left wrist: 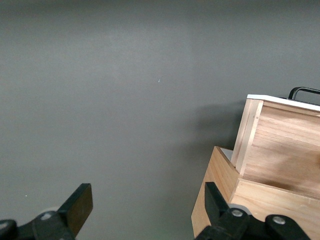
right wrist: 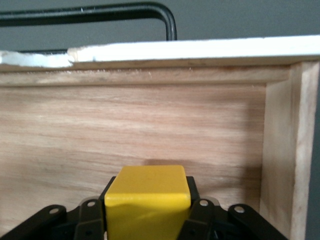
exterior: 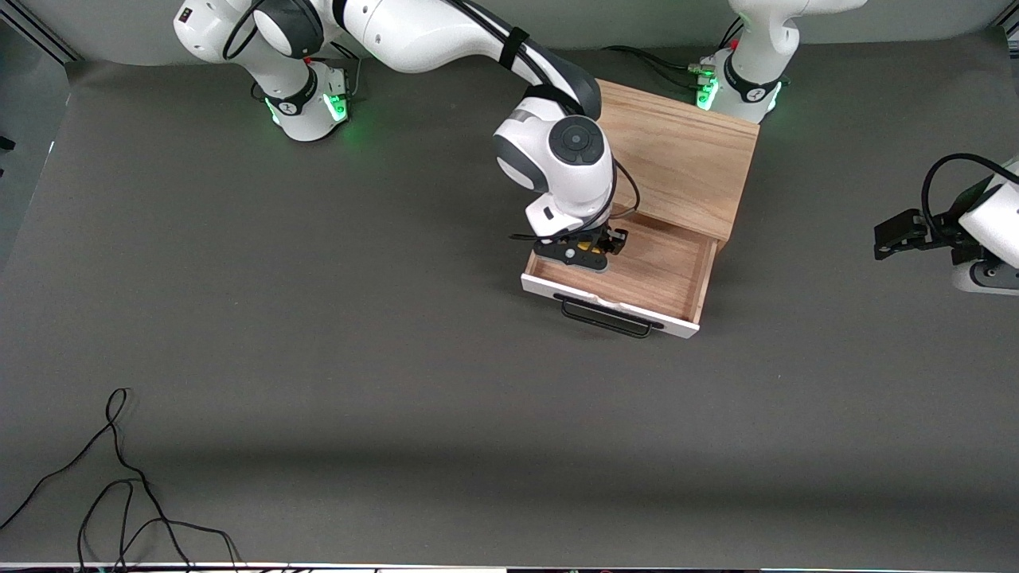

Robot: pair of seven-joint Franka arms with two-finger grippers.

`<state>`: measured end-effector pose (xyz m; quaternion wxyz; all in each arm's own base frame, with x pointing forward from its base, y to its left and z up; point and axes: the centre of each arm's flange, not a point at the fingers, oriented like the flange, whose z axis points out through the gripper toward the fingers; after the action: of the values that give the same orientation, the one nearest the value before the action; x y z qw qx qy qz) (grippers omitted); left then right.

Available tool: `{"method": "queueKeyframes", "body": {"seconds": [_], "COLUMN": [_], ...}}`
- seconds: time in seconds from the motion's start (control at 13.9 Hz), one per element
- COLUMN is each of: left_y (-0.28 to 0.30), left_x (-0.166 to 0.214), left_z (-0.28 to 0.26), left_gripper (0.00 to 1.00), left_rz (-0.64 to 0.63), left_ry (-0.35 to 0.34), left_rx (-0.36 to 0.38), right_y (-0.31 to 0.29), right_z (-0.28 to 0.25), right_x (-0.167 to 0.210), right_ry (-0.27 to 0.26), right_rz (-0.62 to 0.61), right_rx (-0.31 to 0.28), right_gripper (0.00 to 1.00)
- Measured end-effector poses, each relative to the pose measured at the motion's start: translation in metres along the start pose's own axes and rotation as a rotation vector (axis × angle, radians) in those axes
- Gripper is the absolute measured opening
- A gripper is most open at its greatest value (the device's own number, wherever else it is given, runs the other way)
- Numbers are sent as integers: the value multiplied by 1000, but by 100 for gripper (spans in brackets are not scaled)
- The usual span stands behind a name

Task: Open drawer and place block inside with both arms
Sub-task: 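Carry the yellow cube with the right gripper over the open drawer, then lower the cube into the drawer and open the right gripper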

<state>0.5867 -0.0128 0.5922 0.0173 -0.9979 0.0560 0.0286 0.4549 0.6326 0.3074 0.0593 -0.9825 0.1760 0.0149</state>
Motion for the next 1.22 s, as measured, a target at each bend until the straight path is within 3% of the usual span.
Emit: {"method": "queueKeyframes", "body": {"seconds": [0.07,0.29,0.36,0.65,0.86,1.01,1.22], "left_y": [0,-1,-1,1,4,5,6], "left_x": [0,0,-1,-6,-8,-8,-10], "left_z": [0,0,0,-5,-3,1,-1], "left_gripper": [100,100,100,100,100,100,100], "left_rz": [0,-1,-1,0,5,7,8], "left_ry": [0,-1,-1,1,-4,-11,-8], "left_rx": [0,0,0,0,0,-3,-6], "right_y": [0,-2,-3,-7,-1,19,66], "right_z": [0,-1,-2,-20,-76,-126,-199], "right_x": [-1,-4,-4,-1,14,42,101], "right_ry": [3,19,22,36,54,66,98], "right_rz": [-4,-14,-16,-15,5,52,90], "right_rx": [-1,7,12,41,50,17,31], "right_gripper": [60,94,100,100,100,100,100]}}
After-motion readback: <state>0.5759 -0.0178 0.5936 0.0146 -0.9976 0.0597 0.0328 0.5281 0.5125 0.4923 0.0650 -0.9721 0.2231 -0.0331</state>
